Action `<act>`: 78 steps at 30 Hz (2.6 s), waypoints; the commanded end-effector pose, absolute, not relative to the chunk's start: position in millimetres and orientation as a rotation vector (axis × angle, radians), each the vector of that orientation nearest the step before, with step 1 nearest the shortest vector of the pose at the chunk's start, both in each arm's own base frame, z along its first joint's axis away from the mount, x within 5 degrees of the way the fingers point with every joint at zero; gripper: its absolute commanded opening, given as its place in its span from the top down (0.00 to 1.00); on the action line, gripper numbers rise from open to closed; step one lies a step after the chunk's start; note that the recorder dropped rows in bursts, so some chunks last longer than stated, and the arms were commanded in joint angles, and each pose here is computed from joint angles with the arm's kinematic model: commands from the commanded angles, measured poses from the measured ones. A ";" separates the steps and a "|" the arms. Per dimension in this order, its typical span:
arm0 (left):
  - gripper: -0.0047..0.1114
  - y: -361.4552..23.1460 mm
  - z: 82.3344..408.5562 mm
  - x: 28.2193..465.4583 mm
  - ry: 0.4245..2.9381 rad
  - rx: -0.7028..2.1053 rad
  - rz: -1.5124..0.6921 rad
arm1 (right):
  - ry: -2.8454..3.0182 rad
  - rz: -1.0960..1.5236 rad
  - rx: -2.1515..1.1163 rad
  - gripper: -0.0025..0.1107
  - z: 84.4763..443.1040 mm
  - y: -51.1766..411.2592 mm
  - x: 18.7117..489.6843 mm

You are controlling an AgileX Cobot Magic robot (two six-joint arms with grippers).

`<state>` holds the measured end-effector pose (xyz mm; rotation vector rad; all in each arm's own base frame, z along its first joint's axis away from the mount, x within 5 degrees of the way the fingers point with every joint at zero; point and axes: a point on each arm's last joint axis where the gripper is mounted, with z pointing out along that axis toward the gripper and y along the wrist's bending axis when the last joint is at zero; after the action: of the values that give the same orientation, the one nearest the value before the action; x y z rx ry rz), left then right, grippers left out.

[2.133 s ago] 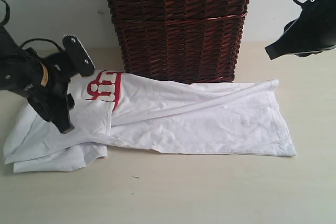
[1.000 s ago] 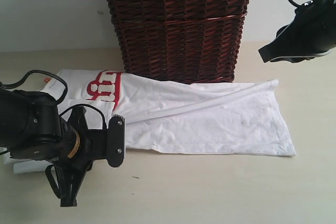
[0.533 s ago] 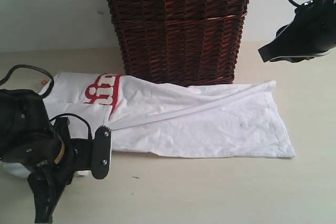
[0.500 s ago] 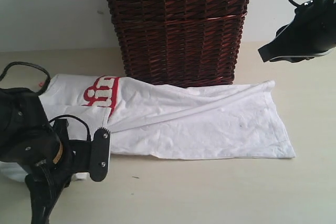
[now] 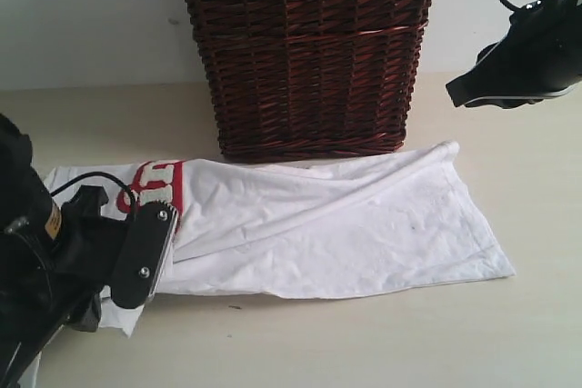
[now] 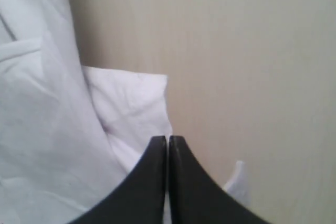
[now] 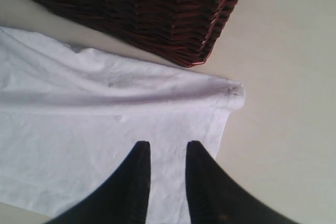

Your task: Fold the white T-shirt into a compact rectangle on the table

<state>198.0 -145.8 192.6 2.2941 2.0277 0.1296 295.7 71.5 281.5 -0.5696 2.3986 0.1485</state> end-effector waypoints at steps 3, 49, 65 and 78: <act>0.96 -152.0 214.0 186.0 2.058 2.313 -0.087 | 2.390 0.150 -0.578 0.75 285.5 71.4 294.4; 0.49 -113.1 193.4 267.4 2.400 1.529 0.191 | 2.381 0.162 -0.565 0.75 286.3 72.1 295.1; 0.40 -159.0 148.3 153.7 2.649 1.720 0.073 | 2.387 0.244 -0.533 0.75 286.9 76.5 293.7; 0.40 -152.0 191.6 218.2 2.614 1.159 0.324 | 2.384 0.256 -0.602 0.75 286.2 78.4 291.8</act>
<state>197.4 -156.8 178.4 1.3493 2.5889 0.3307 292.5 78.3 281.7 -0.5835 2.4034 0.2575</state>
